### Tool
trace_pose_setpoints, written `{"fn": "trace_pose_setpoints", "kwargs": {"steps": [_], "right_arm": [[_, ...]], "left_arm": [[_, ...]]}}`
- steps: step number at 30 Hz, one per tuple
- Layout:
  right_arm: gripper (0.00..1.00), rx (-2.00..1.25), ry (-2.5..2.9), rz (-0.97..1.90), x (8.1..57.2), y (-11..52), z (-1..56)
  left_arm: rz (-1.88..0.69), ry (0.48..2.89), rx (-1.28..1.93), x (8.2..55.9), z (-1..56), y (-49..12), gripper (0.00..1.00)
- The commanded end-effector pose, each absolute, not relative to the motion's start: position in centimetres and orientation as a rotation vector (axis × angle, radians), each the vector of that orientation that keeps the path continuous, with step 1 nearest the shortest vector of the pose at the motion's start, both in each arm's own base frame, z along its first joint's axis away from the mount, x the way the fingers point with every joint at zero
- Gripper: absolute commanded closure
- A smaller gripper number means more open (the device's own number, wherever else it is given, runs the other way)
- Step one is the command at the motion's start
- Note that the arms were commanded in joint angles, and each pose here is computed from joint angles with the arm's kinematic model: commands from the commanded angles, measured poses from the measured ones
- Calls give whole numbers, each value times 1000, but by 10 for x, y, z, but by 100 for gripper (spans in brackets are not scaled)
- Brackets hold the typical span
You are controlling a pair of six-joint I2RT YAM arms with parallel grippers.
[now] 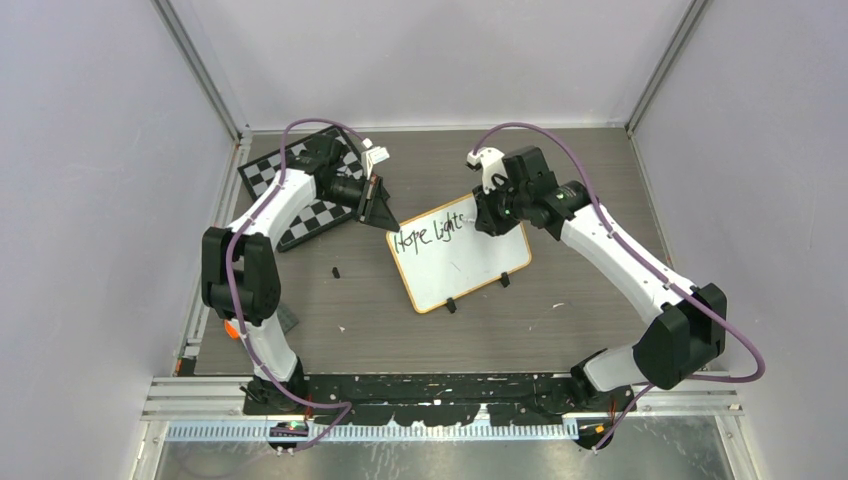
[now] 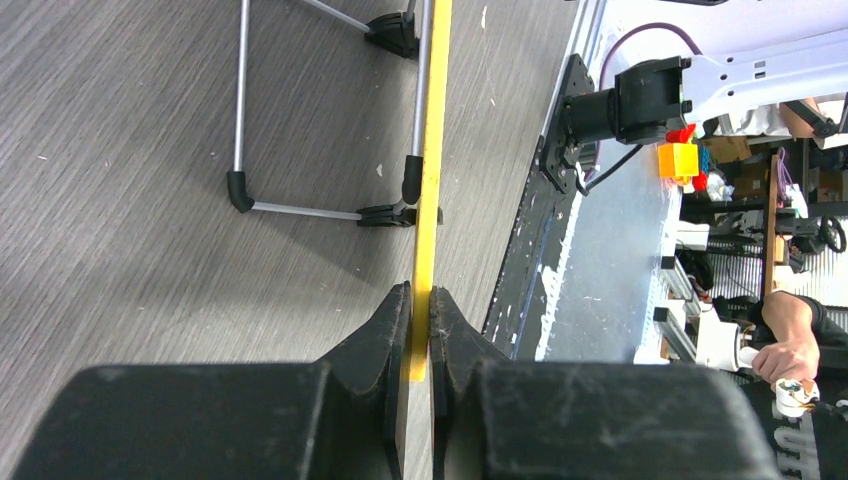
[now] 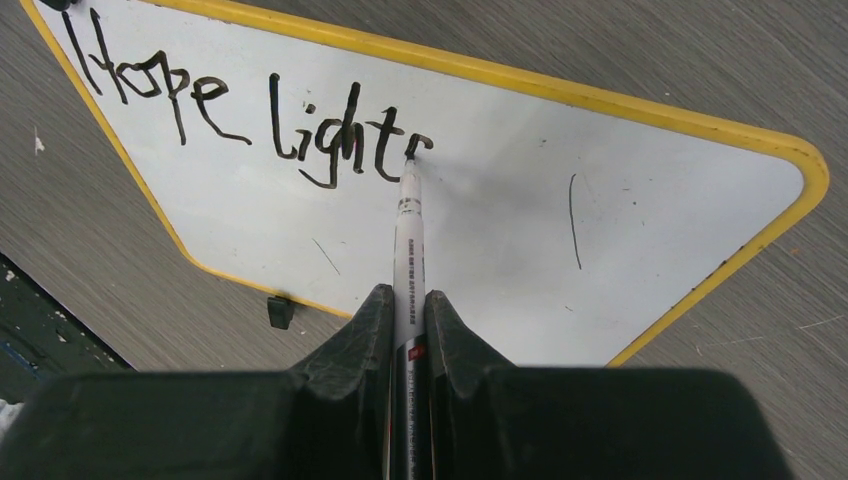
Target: Write a sentence on the whiteboard
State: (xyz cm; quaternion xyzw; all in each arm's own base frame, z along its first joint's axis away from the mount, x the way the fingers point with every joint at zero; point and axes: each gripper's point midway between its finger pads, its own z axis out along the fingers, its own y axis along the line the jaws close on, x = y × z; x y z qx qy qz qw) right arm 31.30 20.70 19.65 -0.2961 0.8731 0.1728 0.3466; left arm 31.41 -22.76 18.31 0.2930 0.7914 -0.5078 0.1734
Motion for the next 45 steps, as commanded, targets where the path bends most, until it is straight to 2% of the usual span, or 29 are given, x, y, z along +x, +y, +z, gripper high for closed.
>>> {"fn": "trace_pose_setpoints", "kwargs": {"steps": [1, 21, 37, 45], "right_arm": [[100, -778, 2238, 429, 316, 205, 199], [100, -753, 2260, 331, 313, 184, 194], [100, -837, 2275, 493, 296, 209, 195], [100, -884, 2221, 613, 280, 219, 224]], "left_arm": [[-1384, 2296, 863, 317, 165, -230, 100], [-1382, 2296, 865, 317, 165, -230, 100], [-1372, 2308, 875, 321, 162, -231, 100], [-1365, 2316, 889, 322, 161, -231, 100]]}}
